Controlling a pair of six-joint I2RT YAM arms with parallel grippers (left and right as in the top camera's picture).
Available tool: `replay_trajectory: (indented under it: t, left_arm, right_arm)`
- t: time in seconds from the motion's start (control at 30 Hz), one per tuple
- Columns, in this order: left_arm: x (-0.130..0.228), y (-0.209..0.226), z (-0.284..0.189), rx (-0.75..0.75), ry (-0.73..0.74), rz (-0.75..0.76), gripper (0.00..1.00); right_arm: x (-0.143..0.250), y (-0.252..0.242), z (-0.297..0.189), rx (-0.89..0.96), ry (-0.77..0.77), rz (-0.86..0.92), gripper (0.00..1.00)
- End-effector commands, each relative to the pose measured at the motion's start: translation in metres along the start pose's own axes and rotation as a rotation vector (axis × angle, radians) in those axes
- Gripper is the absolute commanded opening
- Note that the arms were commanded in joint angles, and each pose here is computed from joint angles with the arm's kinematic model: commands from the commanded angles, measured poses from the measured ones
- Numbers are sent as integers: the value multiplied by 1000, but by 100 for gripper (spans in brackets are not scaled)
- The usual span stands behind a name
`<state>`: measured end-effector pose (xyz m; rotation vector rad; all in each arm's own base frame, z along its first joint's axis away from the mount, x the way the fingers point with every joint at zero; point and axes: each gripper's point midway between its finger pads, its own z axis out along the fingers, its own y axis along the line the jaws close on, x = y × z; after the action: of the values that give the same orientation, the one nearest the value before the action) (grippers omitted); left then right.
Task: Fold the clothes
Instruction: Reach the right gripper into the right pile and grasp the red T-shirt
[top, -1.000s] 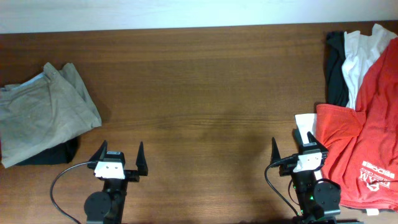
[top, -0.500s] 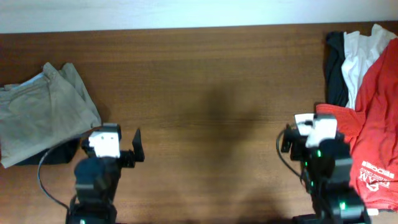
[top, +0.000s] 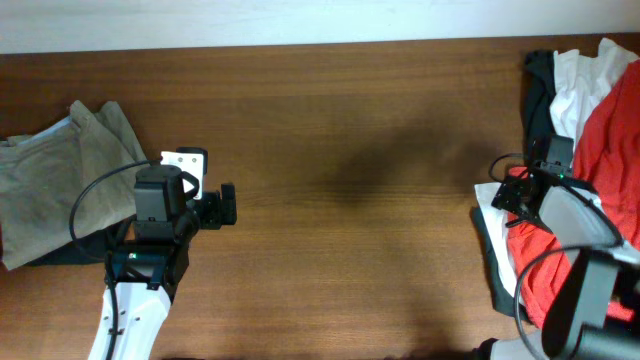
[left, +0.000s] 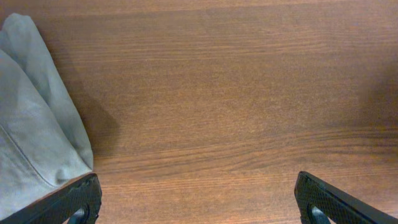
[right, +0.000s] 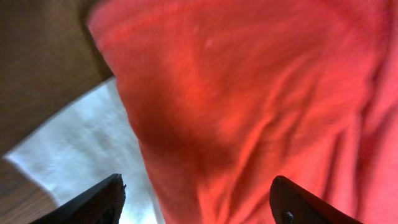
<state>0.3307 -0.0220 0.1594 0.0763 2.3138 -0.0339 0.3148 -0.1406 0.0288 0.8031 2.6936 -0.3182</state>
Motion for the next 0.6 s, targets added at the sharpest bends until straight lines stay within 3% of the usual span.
replay_trajectory:
  t: [0.0, 0.1, 0.13, 0.2, 0.23, 0.27, 0.33, 0.43, 0.57]
  left_arm:
    - [-11, -3, -3, 14, -28, -1, 99]
    - [-14, -4, -3, 17, -40, -1, 99]
    - [-14, -4, -3, 17, -40, -1, 99]
    - [-14, -4, -3, 17, -41, -1, 99]
    - [-15, -3, -3, 17, -45, -1, 99]
    - [-15, -3, -3, 17, -45, -1, 99]
    - [-15, -4, -3, 17, -44, -1, 99]
    - [-15, -4, -3, 17, -44, -1, 99]
    - [-15, -4, -3, 17, -44, -1, 99]
  right_arm:
    - [17, 11, 24, -50, 99, 10, 77]
    - [24, 10, 28, -44, 129, 7, 31]
    - [24, 9, 26, -43, 132, 8, 27]
    - [17, 8, 15, -42, 127, 9, 31]
    - [8, 7, 7, -40, 114, 11, 43]
    - [1, 7, -1, -43, 103, 12, 45]
    - [-2, 6, -6, -42, 109, 11, 44]
    - [7, 5, -5, -34, 142, 6, 31]
    - [19, 3, -1, -27, 171, -1, 34]
